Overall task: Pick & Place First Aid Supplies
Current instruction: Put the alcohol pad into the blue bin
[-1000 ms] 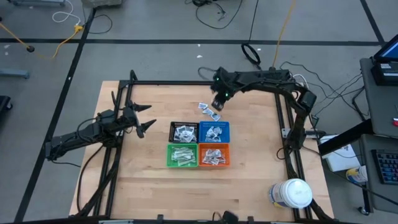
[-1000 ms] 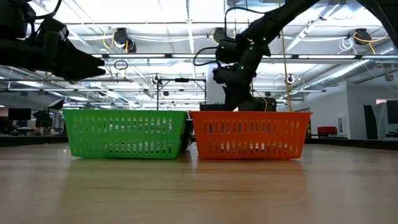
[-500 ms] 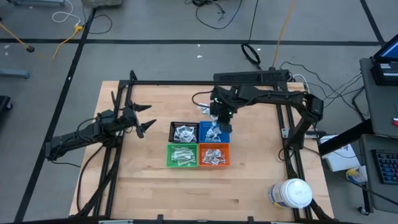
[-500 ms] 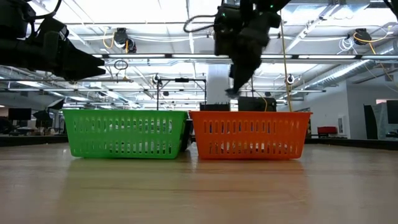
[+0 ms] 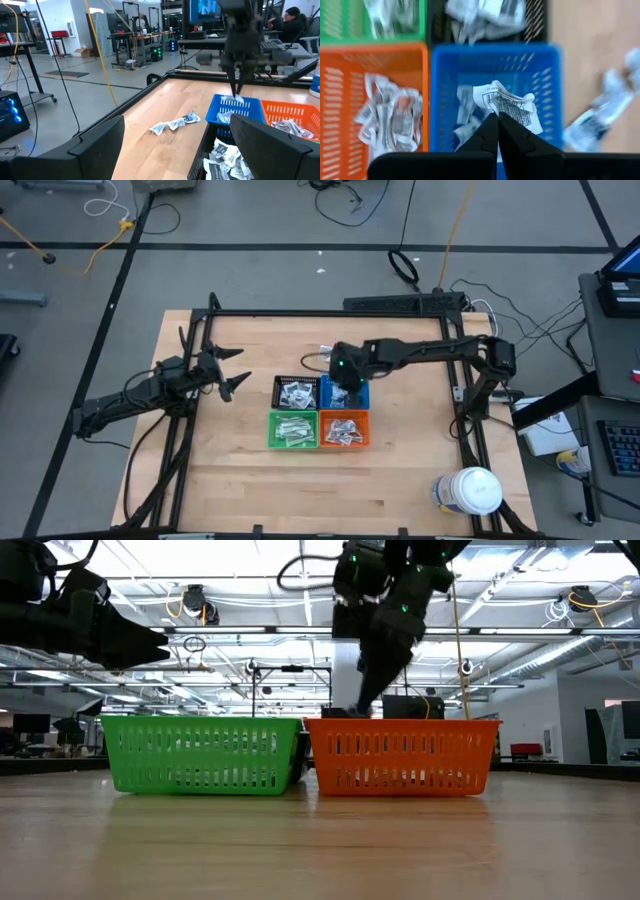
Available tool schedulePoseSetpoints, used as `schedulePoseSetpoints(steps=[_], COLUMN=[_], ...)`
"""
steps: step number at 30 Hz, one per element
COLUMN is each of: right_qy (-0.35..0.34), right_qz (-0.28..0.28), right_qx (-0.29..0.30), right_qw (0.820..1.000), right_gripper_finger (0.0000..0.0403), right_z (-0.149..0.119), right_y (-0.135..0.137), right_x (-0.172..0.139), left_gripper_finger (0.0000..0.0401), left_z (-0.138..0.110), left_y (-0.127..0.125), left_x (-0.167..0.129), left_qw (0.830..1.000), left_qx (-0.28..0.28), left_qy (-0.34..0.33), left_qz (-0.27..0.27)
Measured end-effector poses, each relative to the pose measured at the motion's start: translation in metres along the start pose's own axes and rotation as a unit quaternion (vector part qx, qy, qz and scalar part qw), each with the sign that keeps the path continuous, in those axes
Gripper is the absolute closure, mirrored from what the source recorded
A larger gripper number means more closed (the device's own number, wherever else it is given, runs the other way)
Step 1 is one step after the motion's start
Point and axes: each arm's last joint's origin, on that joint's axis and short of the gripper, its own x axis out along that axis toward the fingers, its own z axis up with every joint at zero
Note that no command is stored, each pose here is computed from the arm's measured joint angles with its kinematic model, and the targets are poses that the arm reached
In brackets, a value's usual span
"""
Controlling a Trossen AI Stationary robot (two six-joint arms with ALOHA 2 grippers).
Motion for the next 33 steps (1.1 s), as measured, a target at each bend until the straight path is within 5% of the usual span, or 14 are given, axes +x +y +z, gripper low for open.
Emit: schedulePoseSetpoints(steps=[5,13,23,33], right_qy=[-0.002,0.009,0.017,-0.034], right_qz=[0.003,-0.077,-0.022,0.013], right_qx=[0.006,0.013,-0.012,-0.037], right_qw=[1.000,0.997,1.000,0.999], right_gripper_finger=[0.0403,0.0367,0.0227,0.0217], right_z=[-0.013,-0.029,-0.024,0.012], right_y=[0.008,0.011,0.016,0.001], right_x=[0.019,0.034,0.029,-0.009], left_gripper_finger=[0.0036,0.0036,0.0036,0.0036], left_z=[0.000,0.000,0.000,0.000], left_y=[0.000,0.000,0.000,0.000], left_x=[0.000,0.000,0.000,0.000], left_qw=[1.000,1.000,1.000,1.000], left_qx=[0.000,0.000,0.000,0.000], left_qy=[0.000,0.000,-0.001,-0.001], left_qz=[0.000,0.000,0.000,0.000])
